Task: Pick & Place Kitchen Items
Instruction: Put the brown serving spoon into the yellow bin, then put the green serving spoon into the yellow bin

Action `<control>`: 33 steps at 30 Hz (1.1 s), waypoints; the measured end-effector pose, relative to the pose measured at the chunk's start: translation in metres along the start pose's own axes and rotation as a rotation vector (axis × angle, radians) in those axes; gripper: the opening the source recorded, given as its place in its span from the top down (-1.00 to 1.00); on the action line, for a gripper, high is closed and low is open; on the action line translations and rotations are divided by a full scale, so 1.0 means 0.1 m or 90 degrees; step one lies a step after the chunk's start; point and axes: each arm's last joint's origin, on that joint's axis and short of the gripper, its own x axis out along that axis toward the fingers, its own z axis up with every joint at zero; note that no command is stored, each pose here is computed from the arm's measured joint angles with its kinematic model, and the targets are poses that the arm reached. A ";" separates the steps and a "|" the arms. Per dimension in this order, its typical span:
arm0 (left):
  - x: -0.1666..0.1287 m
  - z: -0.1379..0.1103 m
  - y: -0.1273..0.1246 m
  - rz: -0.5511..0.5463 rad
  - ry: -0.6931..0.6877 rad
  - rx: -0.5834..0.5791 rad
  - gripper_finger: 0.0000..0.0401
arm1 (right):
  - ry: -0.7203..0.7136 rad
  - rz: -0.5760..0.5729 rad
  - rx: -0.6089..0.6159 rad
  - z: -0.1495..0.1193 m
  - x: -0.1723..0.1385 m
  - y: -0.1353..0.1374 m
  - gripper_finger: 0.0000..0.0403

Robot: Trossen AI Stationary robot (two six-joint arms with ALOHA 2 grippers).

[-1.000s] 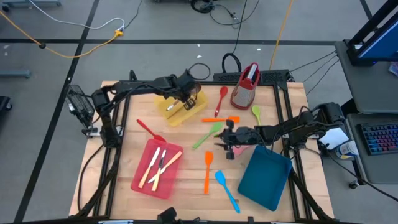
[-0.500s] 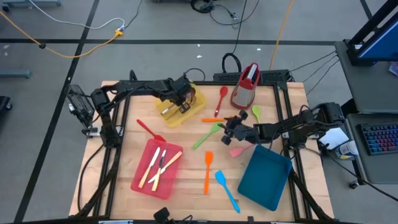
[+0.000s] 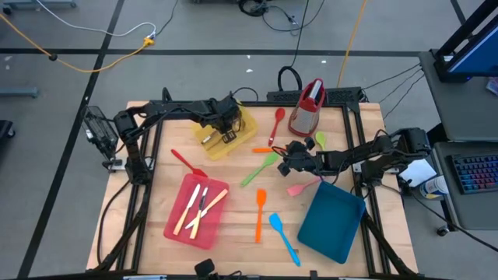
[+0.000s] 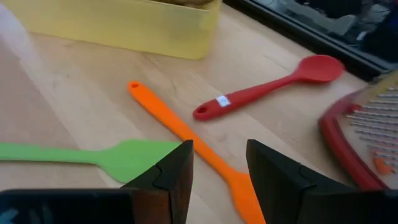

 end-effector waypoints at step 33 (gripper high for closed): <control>-0.81 0.41 -0.94 -0.101 -0.355 -0.028 0.52 | 0.004 0.056 0.000 0.10 0.05 -0.08 0.30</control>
